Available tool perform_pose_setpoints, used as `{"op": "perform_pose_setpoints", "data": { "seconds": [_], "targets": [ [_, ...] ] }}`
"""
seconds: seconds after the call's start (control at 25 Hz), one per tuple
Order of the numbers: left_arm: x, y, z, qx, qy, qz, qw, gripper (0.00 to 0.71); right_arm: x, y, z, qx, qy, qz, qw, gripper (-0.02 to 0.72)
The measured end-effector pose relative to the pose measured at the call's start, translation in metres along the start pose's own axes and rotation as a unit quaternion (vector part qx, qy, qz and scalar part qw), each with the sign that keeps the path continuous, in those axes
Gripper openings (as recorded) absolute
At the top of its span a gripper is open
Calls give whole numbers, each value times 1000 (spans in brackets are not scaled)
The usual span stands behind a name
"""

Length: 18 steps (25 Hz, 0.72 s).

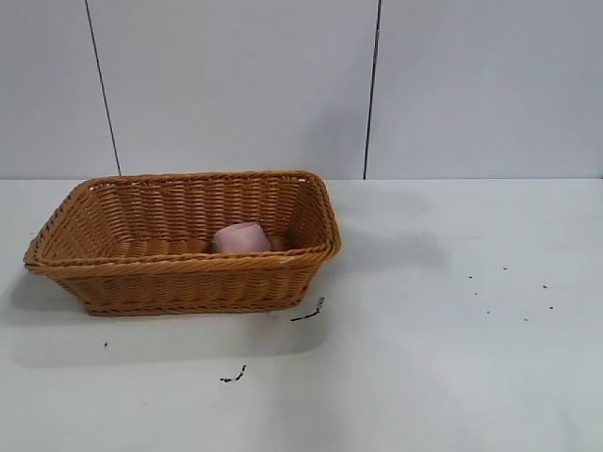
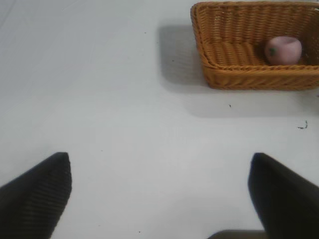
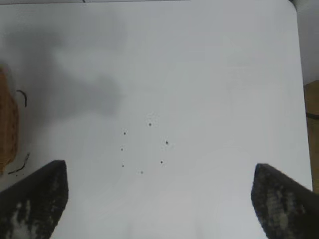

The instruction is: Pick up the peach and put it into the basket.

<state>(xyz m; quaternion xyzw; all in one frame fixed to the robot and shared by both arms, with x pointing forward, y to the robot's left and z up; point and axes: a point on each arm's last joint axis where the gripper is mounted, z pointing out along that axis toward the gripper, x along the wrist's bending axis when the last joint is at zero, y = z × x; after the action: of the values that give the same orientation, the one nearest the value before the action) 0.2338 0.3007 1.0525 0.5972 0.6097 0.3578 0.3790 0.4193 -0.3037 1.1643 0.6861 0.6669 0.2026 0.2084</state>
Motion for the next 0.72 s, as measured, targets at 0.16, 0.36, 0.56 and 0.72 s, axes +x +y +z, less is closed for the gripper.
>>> {"op": "perform_pose_setpoints", "data": {
  "seconds": [0.16, 0.36, 0.56, 0.72],
  "targets": [
    [0, 0, 0, 0, 0, 0, 1000, 693, 0, -65, -7, -3, 0, 0, 1000, 696],
    [0, 0, 0, 0, 0, 0, 1000, 693, 0, -132, -1, -55, 0, -4, 999, 696],
    [0, 0, 0, 0, 0, 0, 1000, 693, 0, -174, 11, -114, 0, -4, 993, 696],
    [0, 0, 0, 0, 0, 0, 1000, 693, 0, -188, 12, -146, 3, 1, 989, 696]
  ]
}}
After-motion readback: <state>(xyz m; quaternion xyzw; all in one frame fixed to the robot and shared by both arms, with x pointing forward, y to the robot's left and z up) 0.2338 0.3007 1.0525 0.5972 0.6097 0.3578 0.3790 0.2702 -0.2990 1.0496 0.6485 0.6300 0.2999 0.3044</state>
